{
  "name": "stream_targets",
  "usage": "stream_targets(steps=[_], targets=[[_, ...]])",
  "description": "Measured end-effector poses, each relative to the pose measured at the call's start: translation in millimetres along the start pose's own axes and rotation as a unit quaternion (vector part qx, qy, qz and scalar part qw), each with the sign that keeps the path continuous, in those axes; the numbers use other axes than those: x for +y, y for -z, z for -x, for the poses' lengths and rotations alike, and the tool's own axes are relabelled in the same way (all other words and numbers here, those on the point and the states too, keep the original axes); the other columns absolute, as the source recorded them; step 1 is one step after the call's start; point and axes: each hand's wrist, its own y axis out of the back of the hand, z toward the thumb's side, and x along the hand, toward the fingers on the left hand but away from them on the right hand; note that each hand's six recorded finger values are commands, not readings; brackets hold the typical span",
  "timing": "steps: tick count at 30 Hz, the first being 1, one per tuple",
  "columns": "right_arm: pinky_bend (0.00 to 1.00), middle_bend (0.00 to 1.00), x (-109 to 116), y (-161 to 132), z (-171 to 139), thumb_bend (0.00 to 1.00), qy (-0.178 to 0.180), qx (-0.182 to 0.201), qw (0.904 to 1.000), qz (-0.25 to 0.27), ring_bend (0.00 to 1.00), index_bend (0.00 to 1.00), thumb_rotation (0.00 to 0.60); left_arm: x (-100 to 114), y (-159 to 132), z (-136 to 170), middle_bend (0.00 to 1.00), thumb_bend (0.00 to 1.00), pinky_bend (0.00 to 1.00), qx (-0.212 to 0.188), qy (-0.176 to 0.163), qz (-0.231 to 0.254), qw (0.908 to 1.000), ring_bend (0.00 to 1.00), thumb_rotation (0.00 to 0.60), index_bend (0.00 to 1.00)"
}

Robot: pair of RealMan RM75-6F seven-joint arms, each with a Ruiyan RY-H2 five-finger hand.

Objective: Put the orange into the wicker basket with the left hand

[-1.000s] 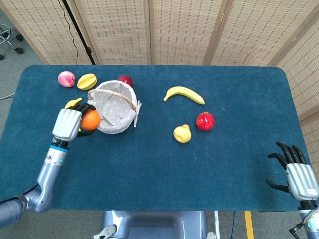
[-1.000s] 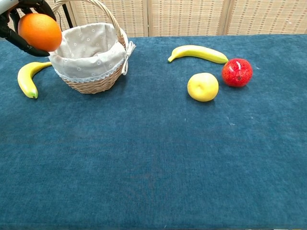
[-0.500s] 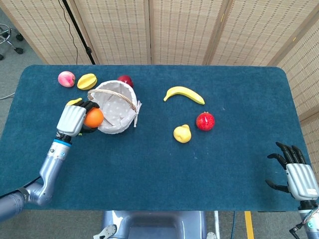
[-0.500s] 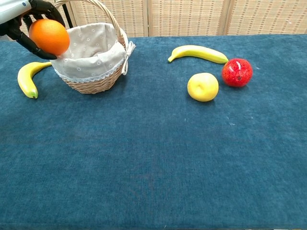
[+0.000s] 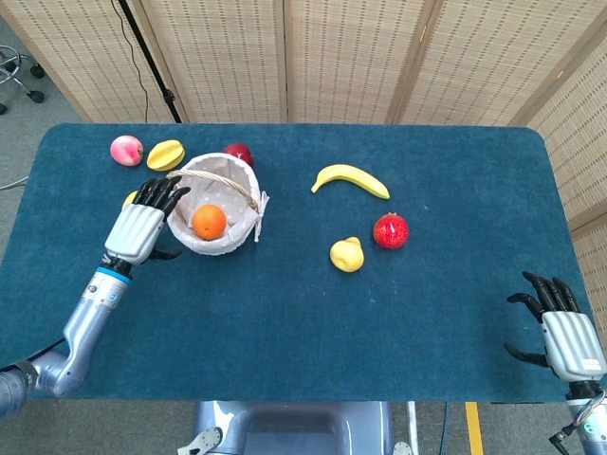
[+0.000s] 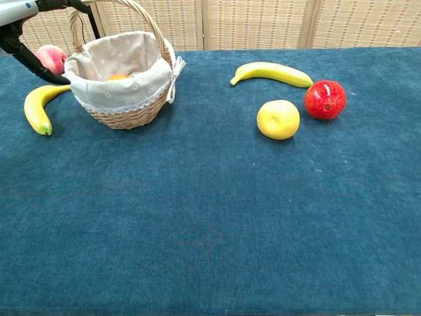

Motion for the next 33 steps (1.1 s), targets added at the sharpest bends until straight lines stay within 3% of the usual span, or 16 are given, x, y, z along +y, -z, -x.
stream_targets(steps=[10, 15, 19, 23, 33], targets=[[0.03, 0.08, -1, 2, 0, 0.15, -0.002, -0.003, 1.0, 0.001, 0.09, 0.32, 0.6, 3, -4, 15, 0.0, 0.0, 0.0, -0.008, -0.008, -0.002, 0.9999, 0.0, 0.6, 0.12], [0.03, 0.08, -1, 4, 1, 0.15, -0.002, -0.007, 1.0, 0.002, 0.09, 0.32, 0.6, 14, 0, 54, 0.0, 0.0, 0.0, -0.007, -0.031, -0.009, 0.9995, 0.01, 0.6, 0.12], [0.03, 0.08, 0, 5, 2, 0.15, -0.001, -0.009, 0.9999, 0.005, 0.09, 0.32, 0.6, 26, 33, 112, 0.0, 0.0, 0.0, 0.044, -0.042, -0.023, 0.9979, 0.01, 0.6, 0.13], [0.03, 0.08, -1, 4, 4, 0.15, -0.002, -0.007, 1.0, 0.003, 0.09, 0.32, 0.6, 34, 67, 168, 0.0, 0.0, 0.0, 0.102, -0.032, -0.032, 0.9938, 0.02, 0.6, 0.13], [0.03, 0.08, -12, -3, 10, 0.15, -0.018, -0.001, 0.9998, -0.003, 0.09, 0.32, 0.6, 24, 93, 194, 0.0, 0.0, 0.0, 0.145, -0.045, -0.019, 0.9882, 0.02, 0.6, 0.13]])
